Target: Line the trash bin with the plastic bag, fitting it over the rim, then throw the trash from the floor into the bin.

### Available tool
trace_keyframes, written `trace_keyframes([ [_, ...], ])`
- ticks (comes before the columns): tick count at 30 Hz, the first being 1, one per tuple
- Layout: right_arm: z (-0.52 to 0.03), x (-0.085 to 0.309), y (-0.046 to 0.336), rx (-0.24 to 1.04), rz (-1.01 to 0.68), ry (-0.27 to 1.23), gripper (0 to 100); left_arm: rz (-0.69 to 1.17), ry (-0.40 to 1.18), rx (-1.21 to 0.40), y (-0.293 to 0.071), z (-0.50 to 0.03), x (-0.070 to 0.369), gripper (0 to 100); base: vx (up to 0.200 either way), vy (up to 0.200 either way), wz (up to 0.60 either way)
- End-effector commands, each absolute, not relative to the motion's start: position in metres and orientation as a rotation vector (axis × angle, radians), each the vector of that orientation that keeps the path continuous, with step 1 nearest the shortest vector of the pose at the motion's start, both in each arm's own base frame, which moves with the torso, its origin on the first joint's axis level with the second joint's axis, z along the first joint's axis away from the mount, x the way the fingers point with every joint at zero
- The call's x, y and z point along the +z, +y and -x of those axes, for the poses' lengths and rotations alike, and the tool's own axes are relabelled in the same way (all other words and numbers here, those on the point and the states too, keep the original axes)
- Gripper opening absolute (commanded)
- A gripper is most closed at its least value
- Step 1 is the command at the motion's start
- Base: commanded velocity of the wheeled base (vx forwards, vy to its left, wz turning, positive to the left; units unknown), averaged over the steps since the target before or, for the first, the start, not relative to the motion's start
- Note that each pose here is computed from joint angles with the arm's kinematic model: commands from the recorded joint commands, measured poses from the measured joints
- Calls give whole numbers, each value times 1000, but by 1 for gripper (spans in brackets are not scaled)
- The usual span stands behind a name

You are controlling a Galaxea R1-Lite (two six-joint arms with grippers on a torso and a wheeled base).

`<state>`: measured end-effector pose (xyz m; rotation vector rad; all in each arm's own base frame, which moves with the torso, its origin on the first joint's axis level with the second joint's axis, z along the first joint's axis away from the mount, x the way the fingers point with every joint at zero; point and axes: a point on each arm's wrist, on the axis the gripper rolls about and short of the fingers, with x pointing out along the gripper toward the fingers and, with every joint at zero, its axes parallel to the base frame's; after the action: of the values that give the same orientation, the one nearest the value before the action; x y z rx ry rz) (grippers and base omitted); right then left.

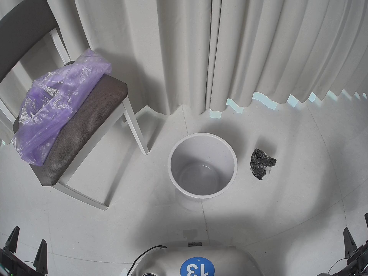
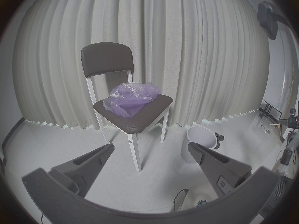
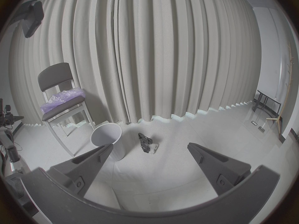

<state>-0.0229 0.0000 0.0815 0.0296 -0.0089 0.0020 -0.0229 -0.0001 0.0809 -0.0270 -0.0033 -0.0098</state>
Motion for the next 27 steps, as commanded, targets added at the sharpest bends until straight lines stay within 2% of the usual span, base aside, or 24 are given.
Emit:
trace_keyframes([
  [1,23,76,0,6,-23,-6,100,20,-1,-12,0,23,76,100,0,0,0],
  [20,23,76,0,6,-44,-8,100,31,-1,-12,0,23,76,100,0,0,0],
  [23,23,76,0,9,-25,-8,100,25,-3,-9,0,23,76,100,0,0,0],
  [27,23,76,1,52,89,-8,100,0,-2,-20,0,23,76,100,0,0,0],
])
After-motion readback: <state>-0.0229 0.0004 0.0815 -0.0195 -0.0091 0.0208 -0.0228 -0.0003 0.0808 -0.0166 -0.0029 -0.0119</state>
